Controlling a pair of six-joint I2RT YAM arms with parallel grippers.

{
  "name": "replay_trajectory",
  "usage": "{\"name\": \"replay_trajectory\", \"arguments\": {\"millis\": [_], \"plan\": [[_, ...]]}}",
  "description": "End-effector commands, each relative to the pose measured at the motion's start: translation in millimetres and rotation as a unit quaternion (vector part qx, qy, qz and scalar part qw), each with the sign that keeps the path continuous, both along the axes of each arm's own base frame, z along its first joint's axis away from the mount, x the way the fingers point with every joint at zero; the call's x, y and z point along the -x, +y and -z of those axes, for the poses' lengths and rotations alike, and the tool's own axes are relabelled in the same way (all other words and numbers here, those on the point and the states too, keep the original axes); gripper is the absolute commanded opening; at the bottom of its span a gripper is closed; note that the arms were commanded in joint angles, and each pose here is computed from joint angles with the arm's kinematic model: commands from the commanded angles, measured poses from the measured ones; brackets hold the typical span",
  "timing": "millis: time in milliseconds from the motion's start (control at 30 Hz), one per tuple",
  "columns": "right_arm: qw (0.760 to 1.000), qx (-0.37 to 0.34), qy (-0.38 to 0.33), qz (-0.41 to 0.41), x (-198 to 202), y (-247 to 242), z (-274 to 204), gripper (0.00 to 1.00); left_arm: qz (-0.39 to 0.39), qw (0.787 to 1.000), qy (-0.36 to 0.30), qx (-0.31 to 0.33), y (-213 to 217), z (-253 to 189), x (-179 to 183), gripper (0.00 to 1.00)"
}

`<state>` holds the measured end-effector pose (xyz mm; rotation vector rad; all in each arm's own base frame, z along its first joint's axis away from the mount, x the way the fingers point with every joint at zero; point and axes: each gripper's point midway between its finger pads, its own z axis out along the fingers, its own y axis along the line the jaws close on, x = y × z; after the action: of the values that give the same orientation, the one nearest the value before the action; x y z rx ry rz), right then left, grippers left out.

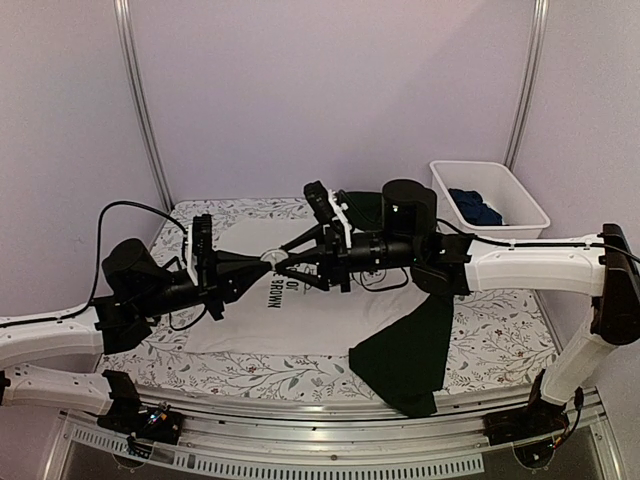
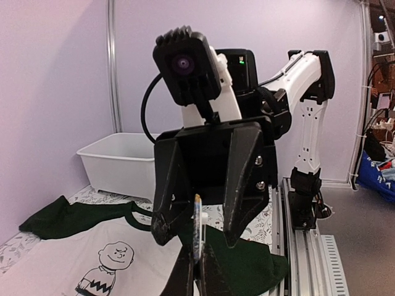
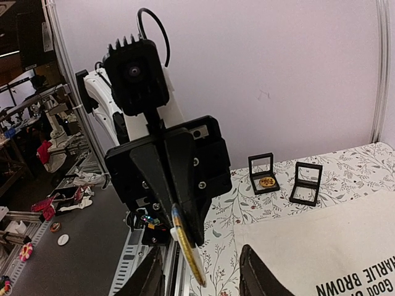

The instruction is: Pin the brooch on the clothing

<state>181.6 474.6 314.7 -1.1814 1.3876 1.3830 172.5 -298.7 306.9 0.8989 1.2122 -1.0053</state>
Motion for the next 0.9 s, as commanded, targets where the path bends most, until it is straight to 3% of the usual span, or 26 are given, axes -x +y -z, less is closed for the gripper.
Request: {"name": "replay_trajectory", "arguments": {"millis": [0, 367, 867], "plan": [[1.000, -0.006, -0.004, -0.006, -0.2, 0.3, -5.3, 0.37, 0.013, 1.000, -0.005, 0.001, -3.4, 0.8, 6.4, 0.00], [1.000, -0.007, -0.005, 0.000, -2.6, 1.1, -6.6, 0.15, 0.022, 1.000, -0.012, -0.004, -5.0, 1.9, 9.8, 0.00], [1.000, -0.003, 0.002, 0.017, -9.8, 2.3, -8.8, 0.04, 0.050, 0.998, -0.030, -0.024, -12.5, 8.2, 20.3, 0.00]]}}
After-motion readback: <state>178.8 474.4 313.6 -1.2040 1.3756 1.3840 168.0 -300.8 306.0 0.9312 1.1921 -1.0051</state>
